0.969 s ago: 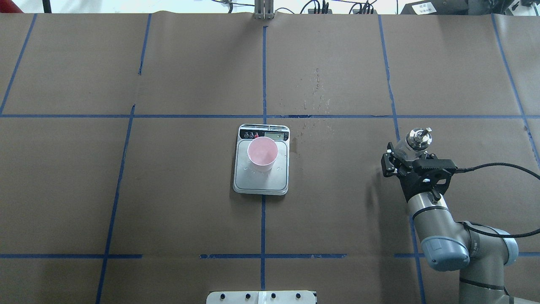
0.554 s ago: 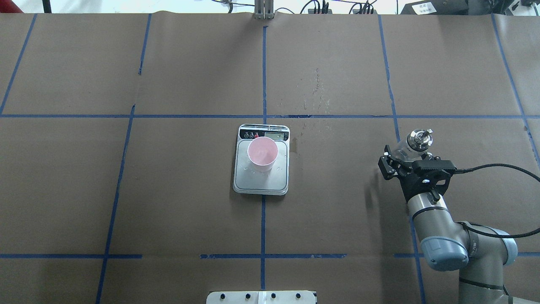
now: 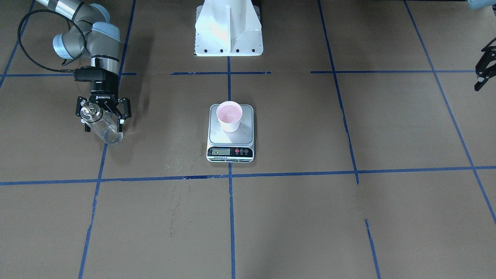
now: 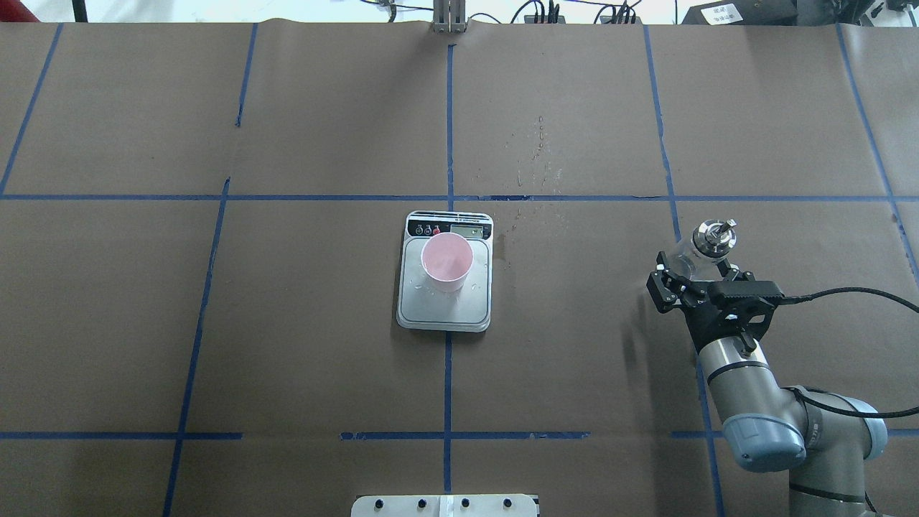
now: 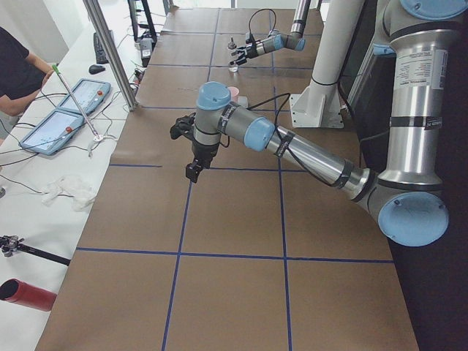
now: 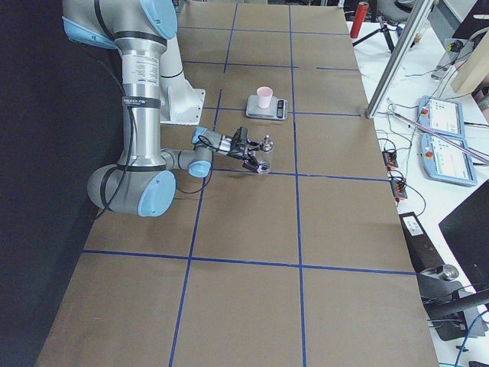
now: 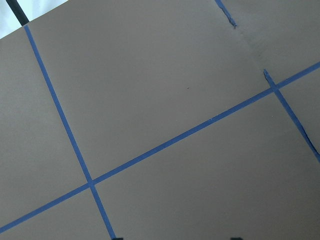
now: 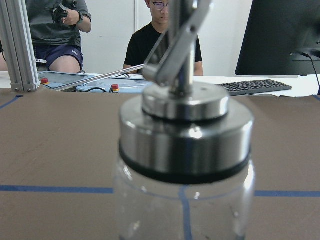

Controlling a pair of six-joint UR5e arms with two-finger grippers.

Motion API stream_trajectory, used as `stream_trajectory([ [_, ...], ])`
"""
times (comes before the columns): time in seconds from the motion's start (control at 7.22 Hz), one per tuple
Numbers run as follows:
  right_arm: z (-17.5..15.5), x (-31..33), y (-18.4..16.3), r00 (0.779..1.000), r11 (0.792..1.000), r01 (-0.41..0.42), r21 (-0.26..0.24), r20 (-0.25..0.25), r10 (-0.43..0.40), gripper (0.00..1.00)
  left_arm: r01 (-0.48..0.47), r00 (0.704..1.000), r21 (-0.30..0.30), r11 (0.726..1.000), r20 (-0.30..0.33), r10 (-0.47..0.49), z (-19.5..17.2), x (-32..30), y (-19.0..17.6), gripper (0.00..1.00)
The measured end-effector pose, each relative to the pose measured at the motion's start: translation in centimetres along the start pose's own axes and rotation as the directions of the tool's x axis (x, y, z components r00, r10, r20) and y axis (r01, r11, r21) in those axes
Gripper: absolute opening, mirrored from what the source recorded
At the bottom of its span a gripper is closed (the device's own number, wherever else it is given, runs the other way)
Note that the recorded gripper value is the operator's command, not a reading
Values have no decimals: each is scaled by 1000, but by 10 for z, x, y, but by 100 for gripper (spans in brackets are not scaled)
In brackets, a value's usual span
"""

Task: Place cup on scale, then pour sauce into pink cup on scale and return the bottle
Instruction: 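Lower the bottle onto the table with the right gripper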

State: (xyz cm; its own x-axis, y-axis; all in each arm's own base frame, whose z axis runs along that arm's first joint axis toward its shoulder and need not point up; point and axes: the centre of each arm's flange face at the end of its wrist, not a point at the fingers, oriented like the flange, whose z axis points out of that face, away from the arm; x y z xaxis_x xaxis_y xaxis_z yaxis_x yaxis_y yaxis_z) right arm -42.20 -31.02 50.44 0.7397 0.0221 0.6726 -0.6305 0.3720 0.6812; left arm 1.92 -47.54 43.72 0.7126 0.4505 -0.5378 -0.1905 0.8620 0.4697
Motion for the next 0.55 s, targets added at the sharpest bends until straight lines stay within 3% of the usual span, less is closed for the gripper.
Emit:
stream_trajectory([
  [0.55, -35, 20, 25, 998, 1000, 15, 15, 53, -16, 100, 7, 1000, -8, 1000, -1, -7, -7, 6, 3, 79],
])
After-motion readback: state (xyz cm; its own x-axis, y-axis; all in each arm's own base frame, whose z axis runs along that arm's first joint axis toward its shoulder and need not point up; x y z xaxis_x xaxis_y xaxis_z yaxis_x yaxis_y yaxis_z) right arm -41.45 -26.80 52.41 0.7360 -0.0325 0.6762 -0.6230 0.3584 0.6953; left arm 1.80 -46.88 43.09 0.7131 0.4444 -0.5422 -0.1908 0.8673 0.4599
